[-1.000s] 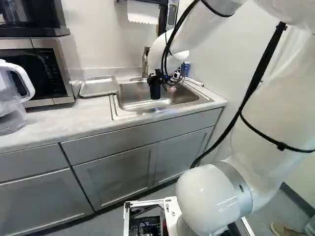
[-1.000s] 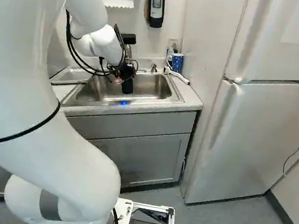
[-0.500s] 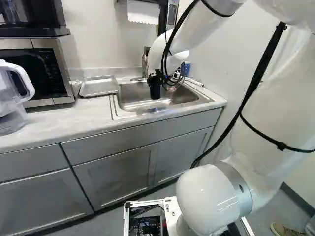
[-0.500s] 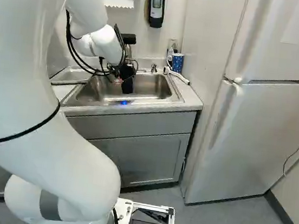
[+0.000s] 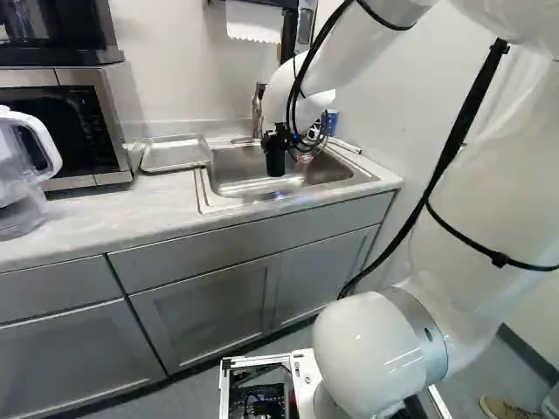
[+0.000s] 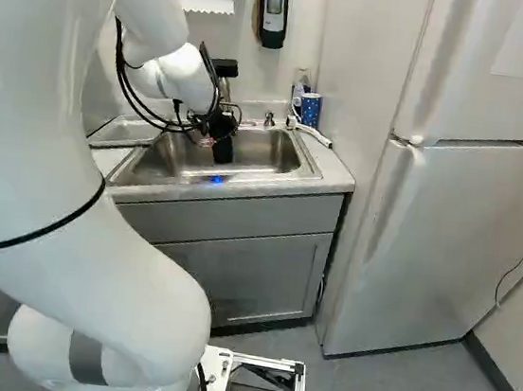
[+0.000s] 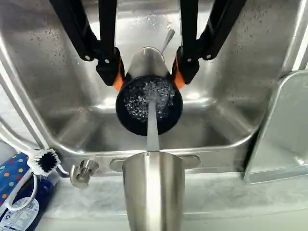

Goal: Rinse the cup and place it in the tray

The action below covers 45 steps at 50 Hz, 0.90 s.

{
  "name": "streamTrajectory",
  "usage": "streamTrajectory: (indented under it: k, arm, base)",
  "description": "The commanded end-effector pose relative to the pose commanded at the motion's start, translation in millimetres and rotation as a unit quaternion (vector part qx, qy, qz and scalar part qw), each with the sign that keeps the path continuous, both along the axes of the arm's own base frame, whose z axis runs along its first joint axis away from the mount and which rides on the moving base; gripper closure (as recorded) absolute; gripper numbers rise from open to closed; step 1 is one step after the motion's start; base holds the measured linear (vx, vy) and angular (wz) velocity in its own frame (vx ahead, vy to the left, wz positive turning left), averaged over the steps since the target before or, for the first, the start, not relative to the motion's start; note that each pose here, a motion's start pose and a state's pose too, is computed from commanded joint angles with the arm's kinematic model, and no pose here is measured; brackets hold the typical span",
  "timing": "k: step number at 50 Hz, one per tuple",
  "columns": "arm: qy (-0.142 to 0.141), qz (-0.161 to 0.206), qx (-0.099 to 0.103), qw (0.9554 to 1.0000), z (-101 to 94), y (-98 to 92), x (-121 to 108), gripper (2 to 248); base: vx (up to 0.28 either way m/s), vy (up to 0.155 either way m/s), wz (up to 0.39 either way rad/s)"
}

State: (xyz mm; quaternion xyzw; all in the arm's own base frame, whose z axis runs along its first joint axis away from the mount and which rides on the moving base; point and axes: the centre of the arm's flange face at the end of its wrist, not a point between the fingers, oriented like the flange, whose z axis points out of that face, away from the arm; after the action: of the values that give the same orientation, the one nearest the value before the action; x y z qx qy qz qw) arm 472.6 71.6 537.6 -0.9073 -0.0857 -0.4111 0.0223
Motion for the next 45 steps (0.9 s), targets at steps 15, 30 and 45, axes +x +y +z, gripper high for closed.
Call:
streamTrajectory:
  k: [15, 30, 45]
  arm:
    - [0.0, 0.0, 0.0, 1.0, 0.0, 0.0, 0.0, 130]
    - [0.0, 0.0, 0.0, 1.0, 0.0, 0.0, 0.0, 130]
    - [0.0, 0.007, 0.0, 1.0, 0.0, 7.3, 0.3, 130]
  base:
    - [0.0, 0.0, 0.0]
    - [0.0, 0.0, 0.0]
    - [0.0, 0.0, 0.0]
